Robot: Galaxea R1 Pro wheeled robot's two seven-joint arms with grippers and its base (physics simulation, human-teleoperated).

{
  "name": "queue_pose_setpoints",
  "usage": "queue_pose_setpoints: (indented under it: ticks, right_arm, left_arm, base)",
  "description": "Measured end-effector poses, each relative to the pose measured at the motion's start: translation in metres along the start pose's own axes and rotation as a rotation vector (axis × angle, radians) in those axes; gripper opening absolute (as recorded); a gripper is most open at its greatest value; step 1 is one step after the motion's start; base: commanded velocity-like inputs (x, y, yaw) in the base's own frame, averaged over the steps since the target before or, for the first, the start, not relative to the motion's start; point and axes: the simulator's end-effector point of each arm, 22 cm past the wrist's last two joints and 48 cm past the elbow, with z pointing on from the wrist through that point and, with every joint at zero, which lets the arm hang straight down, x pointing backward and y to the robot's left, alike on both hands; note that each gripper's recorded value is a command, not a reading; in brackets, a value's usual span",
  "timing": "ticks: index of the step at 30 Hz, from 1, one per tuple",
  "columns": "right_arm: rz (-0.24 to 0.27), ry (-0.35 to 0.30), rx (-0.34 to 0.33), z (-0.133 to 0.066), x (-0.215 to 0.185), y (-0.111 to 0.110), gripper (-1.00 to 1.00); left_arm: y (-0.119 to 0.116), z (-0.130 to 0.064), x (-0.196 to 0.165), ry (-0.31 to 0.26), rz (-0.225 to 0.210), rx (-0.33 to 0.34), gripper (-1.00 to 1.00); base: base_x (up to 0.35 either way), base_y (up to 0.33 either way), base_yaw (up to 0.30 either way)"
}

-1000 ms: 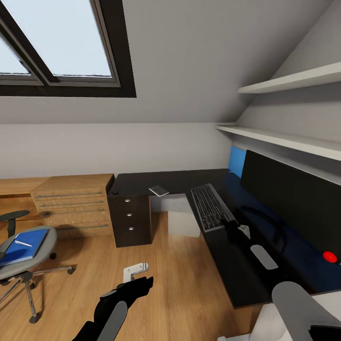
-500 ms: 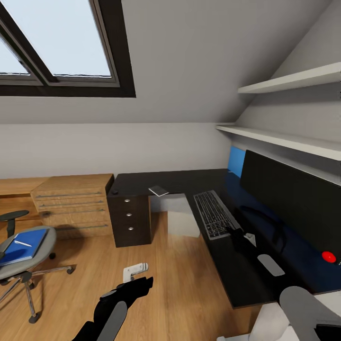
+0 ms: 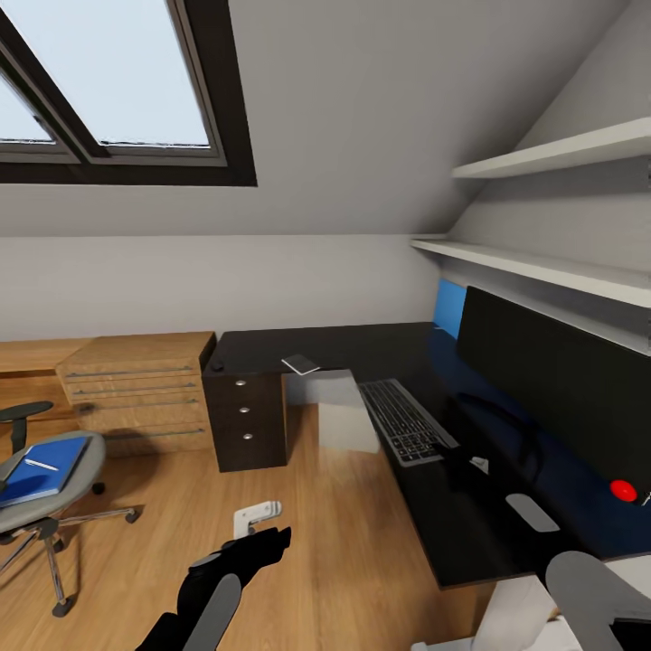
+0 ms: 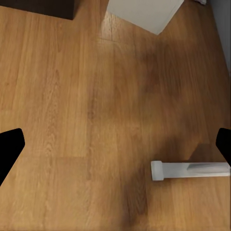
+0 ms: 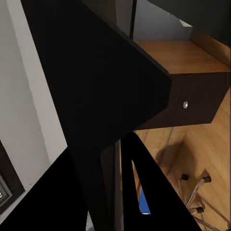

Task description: In the bedroom, organize the workspace by keeping the computer under the desk, ensuring the monitor is on the desk, placing the keyboard on the desk next to the monitor, placing the mouse on the desk next to the keyboard, moving the folder from the swivel chair onto the desk next to the mouse, stacking the notebook on top of the folder with the pen on top of the notebook, and positioning the swivel chair next to the desk.

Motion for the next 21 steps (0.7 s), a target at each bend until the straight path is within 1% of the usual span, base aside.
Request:
queue_pose_setpoints:
  ticks: [3, 5, 8, 11, 13, 18, 21]
  right_arm:
    - [0.004, 0.0, 0.008, -0.001, 0.0, -0.003, -1.0]
    - [0.009, -0.001, 0.014, -0.001, 0.0, -0.007, -1.0]
    - [0.014, 0.0, 0.022, -0.002, 0.001, -0.011, -1.0]
    - [0.016, 0.0, 0.027, -0.002, 0.001, -0.013, -1.0]
    - [0.016, 0.0, 0.034, -0.003, 0.001, -0.015, -1.0]
    - [0.014, -0.006, 0.045, -0.002, 0.001, -0.017, -1.0]
    - [0.012, -0.01, 0.047, -0.002, 0.0, -0.017, -1.0]
  left_arm:
    - [0.0, 0.0, -0.001, -0.002, 0.0, -0.001, 1.0]
    - [0.002, 0.0, -0.002, -0.004, -0.003, -0.002, 1.0]
    - [0.012, -0.003, -0.013, -0.028, -0.001, -0.011, 1.0]
    - [0.028, -0.01, -0.031, -0.064, 0.016, -0.024, 1.0]
    - [0.035, -0.013, -0.036, -0.075, 0.025, -0.03, 1.0]
    - [0.039, -0.014, -0.041, -0.085, 0.029, -0.034, 1.0]
    - [0.04, -0.02, -0.051, -0.109, 0.035, -0.031, 1.0]
  base:
    - [0.0, -0.256, 0.0]
    - [0.0, -0.132, 0.0]
    - [0.0, -0.051, 0.0]
    - [0.0, -0.015, 0.0]
    - [0.0, -0.005, 0.0]
    - [0.0, -0.011, 0.0]
    - [0.0, -0.21, 0.0]
